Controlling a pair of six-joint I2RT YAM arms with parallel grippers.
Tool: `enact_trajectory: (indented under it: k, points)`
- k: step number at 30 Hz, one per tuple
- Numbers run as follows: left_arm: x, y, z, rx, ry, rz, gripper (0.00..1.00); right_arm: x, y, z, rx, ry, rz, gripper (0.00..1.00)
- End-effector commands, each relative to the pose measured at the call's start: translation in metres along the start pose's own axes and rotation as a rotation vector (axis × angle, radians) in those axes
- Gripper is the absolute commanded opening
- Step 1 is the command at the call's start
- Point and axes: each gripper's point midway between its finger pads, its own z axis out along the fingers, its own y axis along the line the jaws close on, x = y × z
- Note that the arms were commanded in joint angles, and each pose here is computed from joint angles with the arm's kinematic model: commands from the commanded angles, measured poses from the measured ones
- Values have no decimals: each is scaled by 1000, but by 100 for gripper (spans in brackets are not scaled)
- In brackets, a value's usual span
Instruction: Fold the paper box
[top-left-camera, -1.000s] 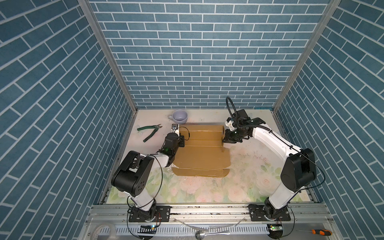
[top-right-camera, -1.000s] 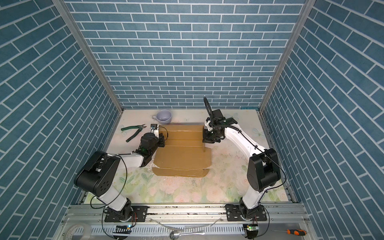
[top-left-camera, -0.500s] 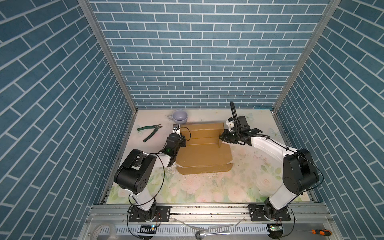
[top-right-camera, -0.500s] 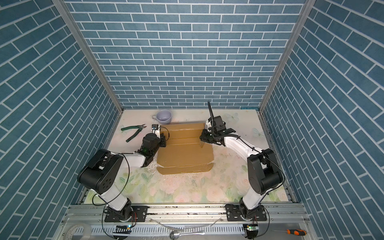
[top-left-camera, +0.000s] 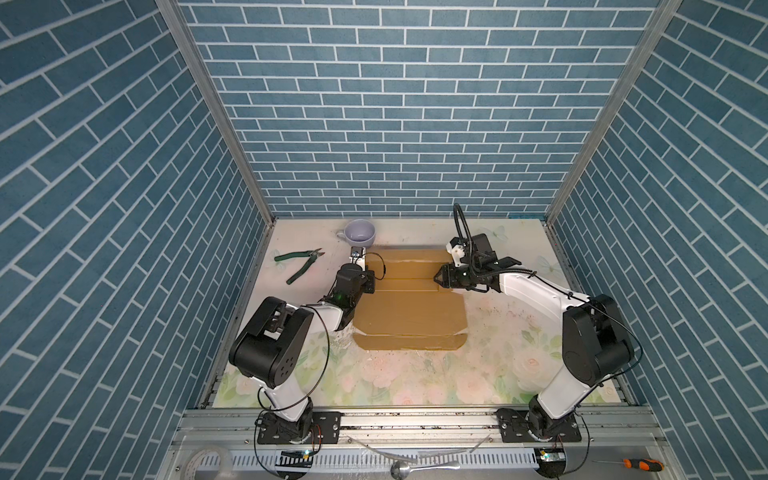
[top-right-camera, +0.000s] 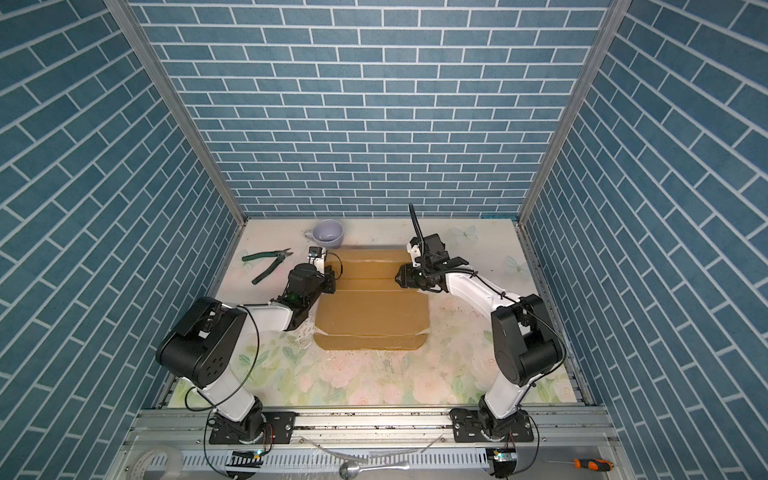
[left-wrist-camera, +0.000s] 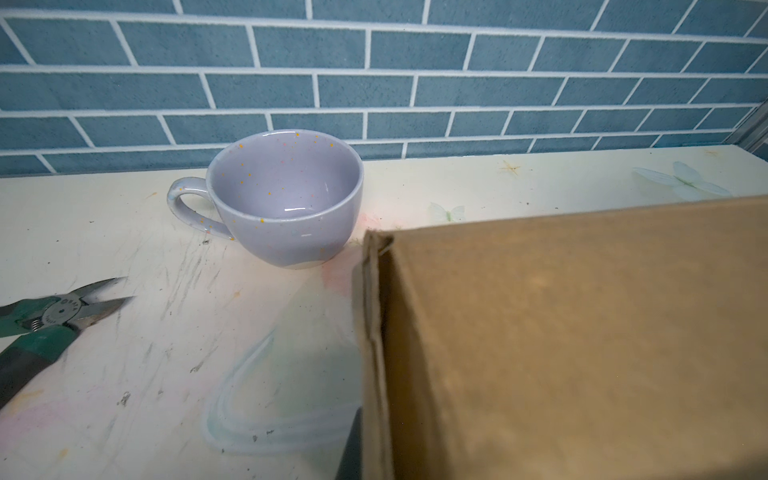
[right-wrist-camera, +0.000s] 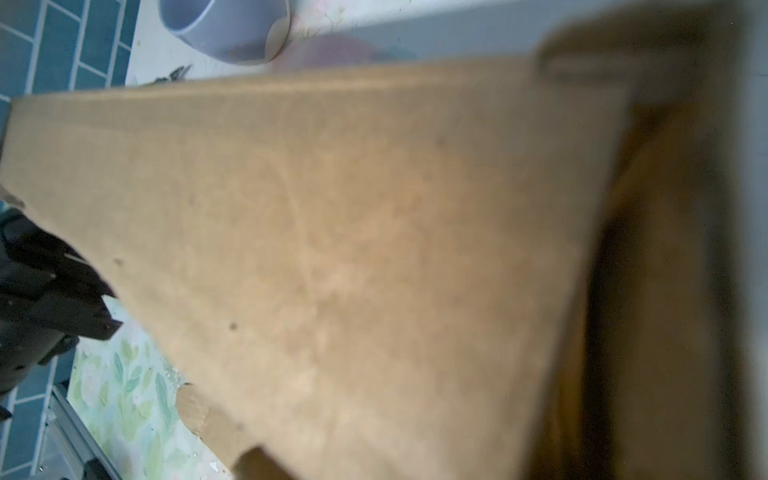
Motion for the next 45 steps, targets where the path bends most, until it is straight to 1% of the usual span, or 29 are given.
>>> enact_trajectory:
  k: [1, 3, 6, 9, 11, 13, 14, 16, 19, 20, 26, 27, 28, 30, 40, 42, 45]
  points:
    - [21, -6, 1, 33, 82, 24, 0, -2, 1, -17, 13, 13, -151, 54]
    - [21, -6, 1, 34, 82, 25, 0, 5, -11, -19, 74, 46, -174, 54]
    - [21, -6, 1, 33, 80, 23, 0, 13, -33, -19, 178, 78, -206, 50]
    - [21, -6, 2, 35, 81, 24, 0, 9, -43, -16, 226, 39, -221, 45]
    - [22, -6, 2, 34, 83, 24, 0, 1, -45, -13, 238, -28, -228, 41]
    - [23, -6, 2, 35, 87, 24, 0, -7, -36, -12, 192, -93, -239, 41]
    - [24, -6, 2, 36, 91, 25, 0, -10, -28, -13, 147, -117, -240, 42]
    - [25, -7, 2, 38, 97, 27, 0, -14, -7, -18, 36, -155, -218, 48]
    - [24, -6, 1, 37, 98, 29, 0, -10, 16, -27, -129, -147, -159, 54]
    - [24, -6, 1, 34, 98, 31, 0, -7, 18, -30, -152, -138, -146, 56]
    - [29, -2, 1, 21, 116, 33, 0, 19, -4, -42, -104, -64, -132, 60]
    - [31, -2, 1, 18, 124, 36, 0, 20, -4, -45, -108, -65, -129, 60]
    - [20, -2, 3, 16, 102, 33, 0, 21, -3, -49, -117, -68, -128, 60]
    - [19, 0, 4, 12, 104, 31, 0, 19, 0, -57, -133, -80, -127, 61]
    - [21, 2, 6, 11, 114, 25, 0, 6, -2, -100, -236, -185, -43, 60]
    - [22, 3, 6, 11, 117, 25, 0, 2, -7, -109, -232, -222, -20, 60]
    - [22, 2, 6, 13, 115, 25, 0, -10, -26, -128, -191, -313, 45, 57]
